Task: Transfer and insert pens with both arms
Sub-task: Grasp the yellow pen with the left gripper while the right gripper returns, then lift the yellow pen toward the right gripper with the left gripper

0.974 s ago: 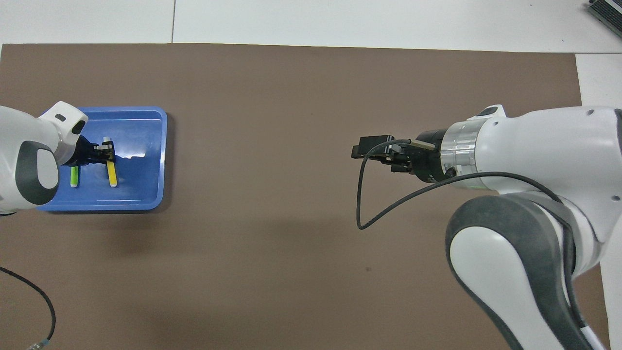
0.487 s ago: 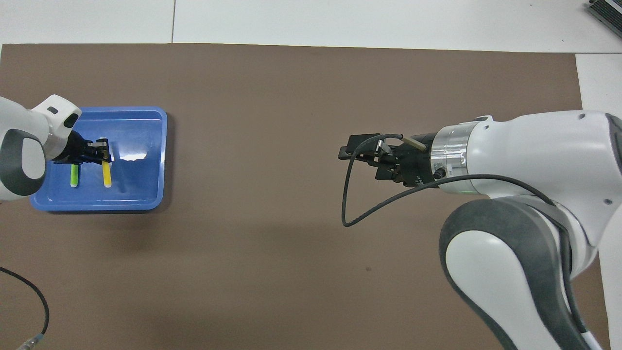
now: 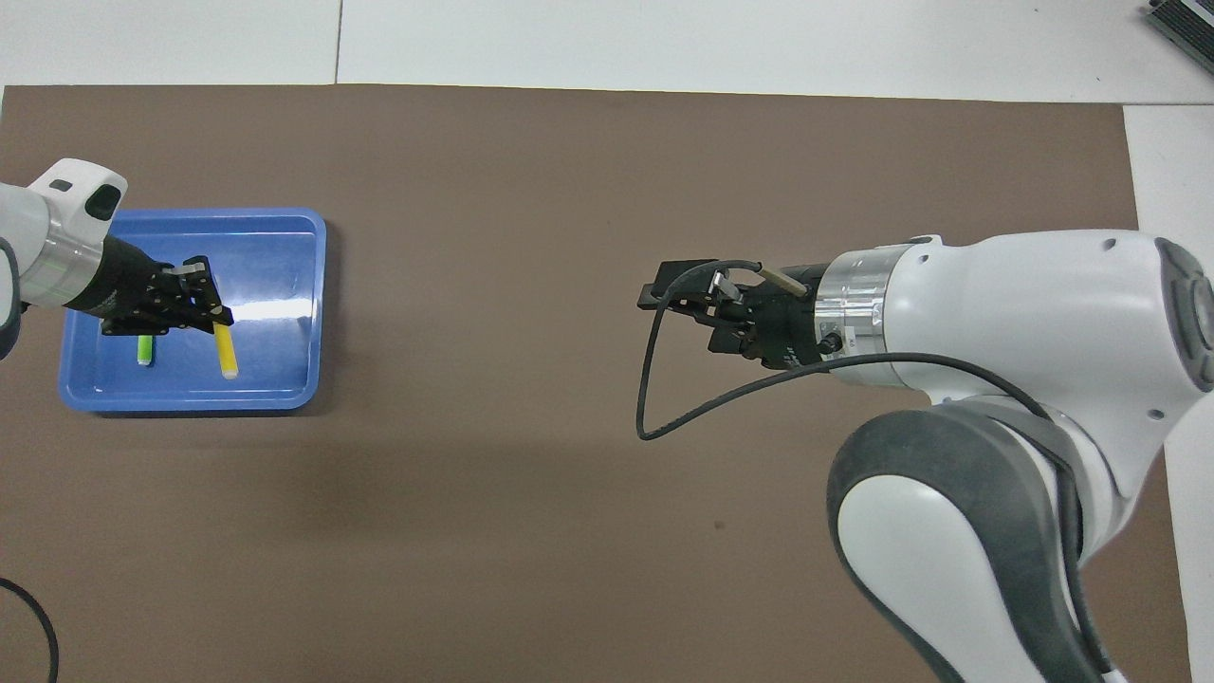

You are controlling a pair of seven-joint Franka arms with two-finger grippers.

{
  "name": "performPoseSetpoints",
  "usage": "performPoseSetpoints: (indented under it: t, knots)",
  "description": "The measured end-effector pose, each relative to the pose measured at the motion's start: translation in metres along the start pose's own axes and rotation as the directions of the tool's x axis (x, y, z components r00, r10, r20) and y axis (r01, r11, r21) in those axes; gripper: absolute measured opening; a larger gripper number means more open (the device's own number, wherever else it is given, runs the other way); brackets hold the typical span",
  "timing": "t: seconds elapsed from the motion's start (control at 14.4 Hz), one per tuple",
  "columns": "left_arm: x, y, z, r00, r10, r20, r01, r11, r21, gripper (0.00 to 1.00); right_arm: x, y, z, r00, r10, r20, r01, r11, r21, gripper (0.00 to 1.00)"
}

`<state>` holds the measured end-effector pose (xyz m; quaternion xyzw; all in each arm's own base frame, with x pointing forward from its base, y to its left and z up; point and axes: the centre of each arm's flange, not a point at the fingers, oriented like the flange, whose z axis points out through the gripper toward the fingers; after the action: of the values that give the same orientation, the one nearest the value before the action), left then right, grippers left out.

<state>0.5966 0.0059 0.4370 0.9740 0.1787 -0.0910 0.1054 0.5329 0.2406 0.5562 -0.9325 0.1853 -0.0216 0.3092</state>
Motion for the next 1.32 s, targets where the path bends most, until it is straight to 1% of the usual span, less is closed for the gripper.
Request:
performPoseSetpoints:
  t: [0.21, 0.28, 0.42, 0.56, 0.7, 0.84, 1.11, 1.25, 1.32]
  knots:
    - [-0.051, 0.038, -0.043, 0.997, -0.023, 0.077, 0.023, 1.000, -0.002, 0.17, 0.001, 0.000, 0.000, 1.000, 0.001, -0.001, -0.001, 1.000, 0.000, 0.96]
    - [-0.065, 0.045, -0.061, 0.996, -0.027, 0.087, 0.027, 1.000, 0.000, 0.17, 0.001, 0.000, 0.000, 1.000, 0.001, -0.001, -0.001, 1.000, 0.000, 0.96]
    - [-0.091, 0.056, -0.092, 0.995, -0.043, 0.085, 0.042, 0.999, 0.008, 0.17, 0.001, 0.000, 0.000, 1.000, 0.001, -0.001, -0.001, 1.000, 0.000, 0.96]
    - [-0.110, 0.066, -0.105, 0.995, -0.060, 0.079, 0.058, 0.998, 0.016, 0.17, 0.001, 0.000, 0.000, 1.000, 0.003, -0.001, -0.003, 1.000, 0.000, 0.96]
    - [-0.115, 0.069, -0.107, 0.994, -0.078, 0.072, 0.077, 0.997, 0.018, 0.17, 0.000, 0.000, 0.000, 1.000, 0.009, -0.001, -0.009, 1.000, 0.000, 0.96]
    - [-0.115, 0.072, -0.099, 0.994, -0.082, 0.078, 0.081, 0.997, 0.022, 0.17, -0.001, 0.000, 0.000, 1.000, 0.010, 0.001, -0.010, 1.000, 0.000, 0.96]
    - [-0.120, 0.083, -0.086, 0.987, -0.138, 0.083, 0.135, 0.990, 0.036, 0.17, -0.001, -0.001, 0.001, 1.000, 0.010, 0.001, -0.010, 1.000, 0.000, 0.96]
    - [-0.123, 0.090, -0.083, 0.975, -0.199, 0.098, 0.197, 0.980, 0.026, 0.17, -0.001, -0.001, 0.001, 1.000, 0.010, 0.001, -0.010, 1.000, 0.000, 0.96]
    - [-0.129, 0.100, -0.081, 0.958, -0.260, 0.118, 0.261, 0.965, 0.007, 0.17, -0.001, -0.001, 0.001, 1.000, 0.010, 0.001, -0.010, 1.000, 0.000, 0.96]
